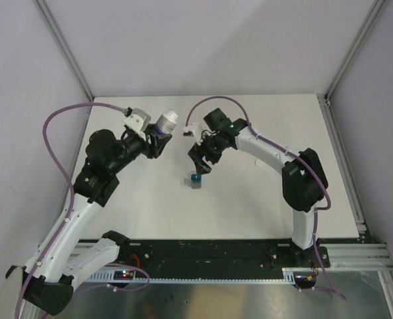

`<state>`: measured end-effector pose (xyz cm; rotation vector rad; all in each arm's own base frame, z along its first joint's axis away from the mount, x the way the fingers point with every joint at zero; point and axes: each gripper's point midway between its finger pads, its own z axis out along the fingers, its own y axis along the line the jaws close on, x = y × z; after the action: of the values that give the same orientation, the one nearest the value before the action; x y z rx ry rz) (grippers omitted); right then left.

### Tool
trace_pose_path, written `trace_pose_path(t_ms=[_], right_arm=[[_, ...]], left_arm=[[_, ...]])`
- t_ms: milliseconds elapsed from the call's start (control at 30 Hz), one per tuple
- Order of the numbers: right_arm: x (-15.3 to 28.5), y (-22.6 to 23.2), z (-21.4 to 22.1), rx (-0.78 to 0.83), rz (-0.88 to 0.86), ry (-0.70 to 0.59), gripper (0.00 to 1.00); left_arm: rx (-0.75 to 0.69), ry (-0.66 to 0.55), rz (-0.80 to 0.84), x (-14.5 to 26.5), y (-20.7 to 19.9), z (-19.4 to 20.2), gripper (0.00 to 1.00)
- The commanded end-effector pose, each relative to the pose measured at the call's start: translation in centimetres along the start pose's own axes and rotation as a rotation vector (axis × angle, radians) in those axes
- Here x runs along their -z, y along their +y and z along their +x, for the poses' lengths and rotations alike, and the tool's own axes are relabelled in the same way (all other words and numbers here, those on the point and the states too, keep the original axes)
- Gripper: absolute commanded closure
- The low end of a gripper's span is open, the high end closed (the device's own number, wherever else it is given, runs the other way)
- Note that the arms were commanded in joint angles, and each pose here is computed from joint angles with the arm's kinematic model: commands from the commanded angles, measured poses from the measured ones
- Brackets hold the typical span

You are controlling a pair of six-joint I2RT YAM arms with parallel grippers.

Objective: Sort the pills into containers

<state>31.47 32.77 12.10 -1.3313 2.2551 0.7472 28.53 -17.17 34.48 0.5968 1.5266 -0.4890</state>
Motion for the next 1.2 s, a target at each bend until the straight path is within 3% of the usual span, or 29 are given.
trace_pose_path(t_ms=[0,500,1167], right_arm=[[-2.0,0.6,0.0,0.156,0.023,0.030,0.16],[-7.9,2.6,0.4,0.321,0.056,0.119,0.16],[-9.3,1.0,-1.7,0.350,0.182,0.093,0.17]], left_arm=[[0.007,-0.085,0.029,0.2,-0.4,-3.5,1.00],[0.031,-0.092,0.071,0.3,-1.1,-4.9,1.00],[0.033,-0.082,0.077,0.2,-1.2,-4.6,1.00]])
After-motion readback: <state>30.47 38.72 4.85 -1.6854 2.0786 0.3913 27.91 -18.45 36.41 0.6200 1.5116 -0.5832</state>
